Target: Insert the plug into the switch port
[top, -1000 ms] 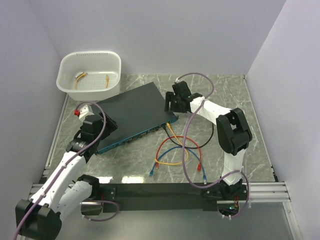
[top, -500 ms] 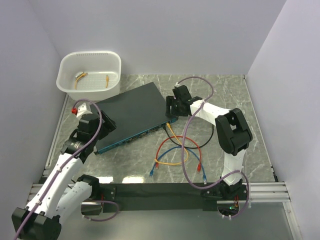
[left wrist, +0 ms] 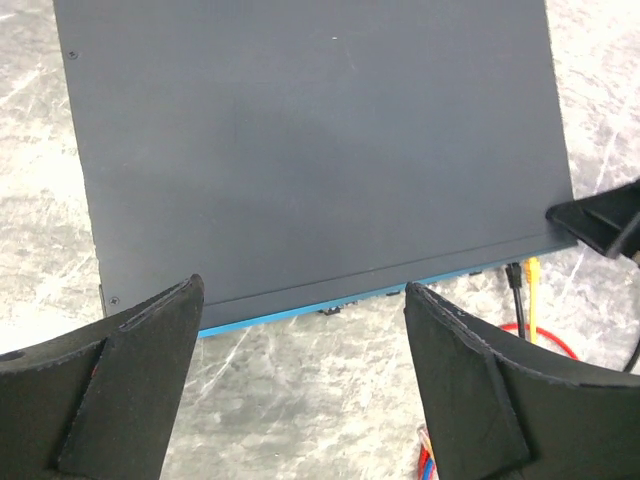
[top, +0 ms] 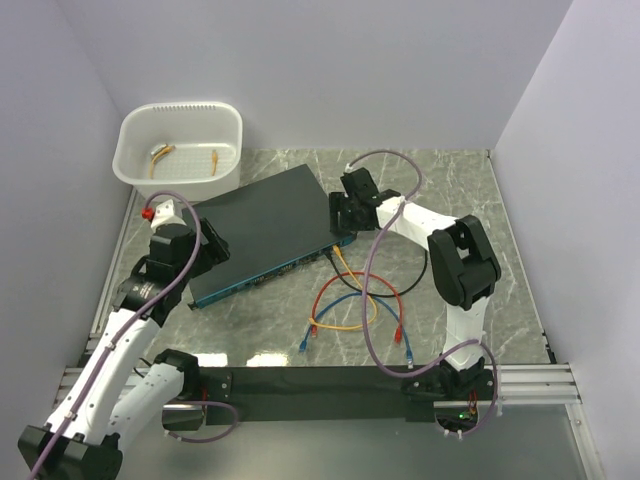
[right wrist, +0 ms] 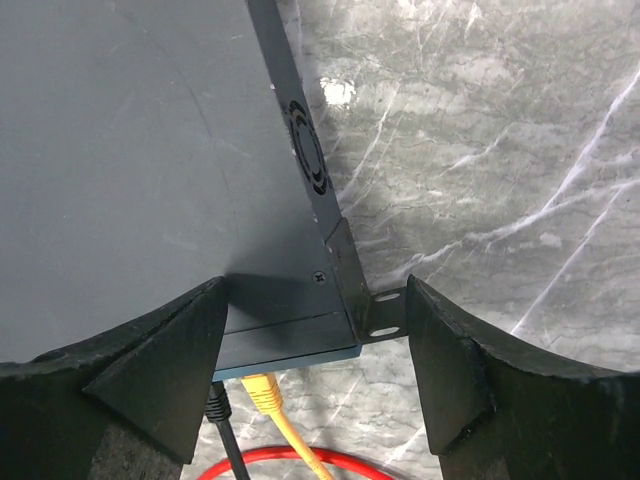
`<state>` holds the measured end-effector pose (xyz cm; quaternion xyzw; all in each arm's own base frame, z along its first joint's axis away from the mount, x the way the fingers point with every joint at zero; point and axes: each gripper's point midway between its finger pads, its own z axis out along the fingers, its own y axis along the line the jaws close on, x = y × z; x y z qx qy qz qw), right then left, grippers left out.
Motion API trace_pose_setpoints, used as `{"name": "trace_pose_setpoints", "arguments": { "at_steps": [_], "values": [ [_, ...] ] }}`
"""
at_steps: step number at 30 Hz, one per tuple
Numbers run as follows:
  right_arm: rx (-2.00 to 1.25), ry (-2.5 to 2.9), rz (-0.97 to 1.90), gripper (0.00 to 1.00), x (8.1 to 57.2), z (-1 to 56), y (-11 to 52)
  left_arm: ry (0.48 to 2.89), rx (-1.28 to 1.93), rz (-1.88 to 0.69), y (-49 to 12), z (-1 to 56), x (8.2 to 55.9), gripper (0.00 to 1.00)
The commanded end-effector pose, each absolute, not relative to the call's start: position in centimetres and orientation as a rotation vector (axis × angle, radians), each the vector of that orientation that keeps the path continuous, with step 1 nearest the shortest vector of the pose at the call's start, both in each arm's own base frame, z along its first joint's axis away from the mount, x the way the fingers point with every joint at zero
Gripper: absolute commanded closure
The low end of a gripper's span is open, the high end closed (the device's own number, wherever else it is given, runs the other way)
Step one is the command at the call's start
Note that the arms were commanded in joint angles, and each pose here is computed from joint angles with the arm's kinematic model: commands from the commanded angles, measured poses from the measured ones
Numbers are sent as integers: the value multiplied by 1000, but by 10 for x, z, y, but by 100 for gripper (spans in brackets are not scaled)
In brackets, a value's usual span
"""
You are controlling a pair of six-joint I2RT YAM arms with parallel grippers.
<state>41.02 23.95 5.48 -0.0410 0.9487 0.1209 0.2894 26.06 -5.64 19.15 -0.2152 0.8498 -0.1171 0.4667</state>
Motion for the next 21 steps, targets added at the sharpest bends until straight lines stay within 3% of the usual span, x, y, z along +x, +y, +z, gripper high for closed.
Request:
{"name": "trace_pose_setpoints", "arguments": {
  "at_steps": [1,12,21],
  "values": [
    [-284,2607,396,23,376,44,282,2018,-449,-336,-61,218,262,12],
    [-321,2624,365,24,378,43,289,2021,-419,-365,-67,217,263,12],
    [-341,2703,310,25,340,15,285,1998,-399,-391,-69,223,261,12]
  ]
}}
